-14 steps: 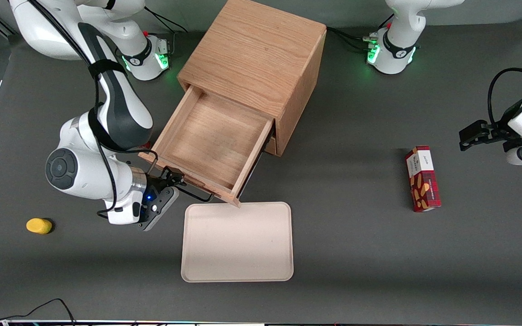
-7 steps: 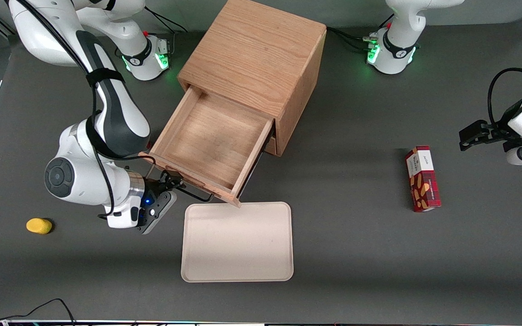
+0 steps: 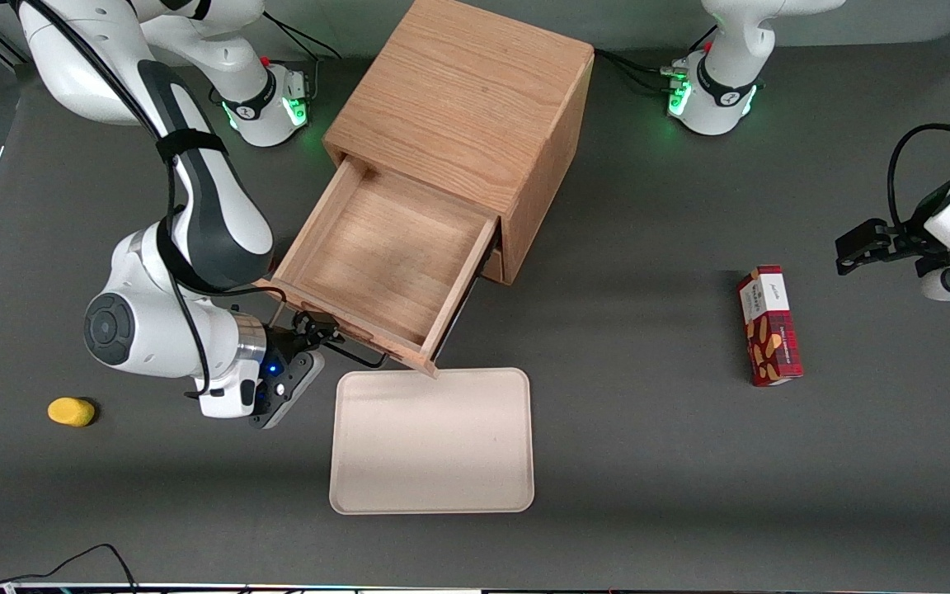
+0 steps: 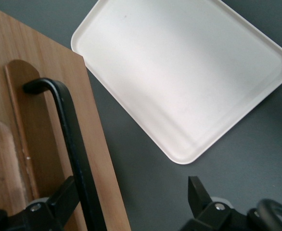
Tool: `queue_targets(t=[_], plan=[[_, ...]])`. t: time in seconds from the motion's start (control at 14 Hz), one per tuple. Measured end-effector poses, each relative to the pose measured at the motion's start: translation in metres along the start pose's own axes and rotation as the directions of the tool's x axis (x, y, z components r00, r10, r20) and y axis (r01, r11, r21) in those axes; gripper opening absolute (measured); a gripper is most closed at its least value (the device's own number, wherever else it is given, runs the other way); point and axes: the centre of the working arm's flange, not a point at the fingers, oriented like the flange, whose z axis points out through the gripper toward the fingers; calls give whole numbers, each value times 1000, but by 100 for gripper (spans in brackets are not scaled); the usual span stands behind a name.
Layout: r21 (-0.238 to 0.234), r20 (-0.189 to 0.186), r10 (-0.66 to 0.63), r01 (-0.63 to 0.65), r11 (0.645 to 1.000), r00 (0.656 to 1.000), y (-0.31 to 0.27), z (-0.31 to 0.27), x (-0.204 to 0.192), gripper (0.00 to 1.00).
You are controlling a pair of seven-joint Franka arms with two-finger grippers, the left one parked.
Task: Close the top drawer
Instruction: 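Lower the right gripper beside the drawer front near its black handle, then push the drawer front with the right gripper into the cabinet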
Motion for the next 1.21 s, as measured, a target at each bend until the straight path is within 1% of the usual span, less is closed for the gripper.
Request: queue_targets(t=[0.5, 1.0, 1.21], plan=[[8, 2, 20, -20, 1000, 1000, 1, 2, 0, 100], [34, 34, 69, -70, 997, 997, -11, 17, 0, 100], [42, 40, 75, -76, 996, 996, -17, 20, 1, 100]])
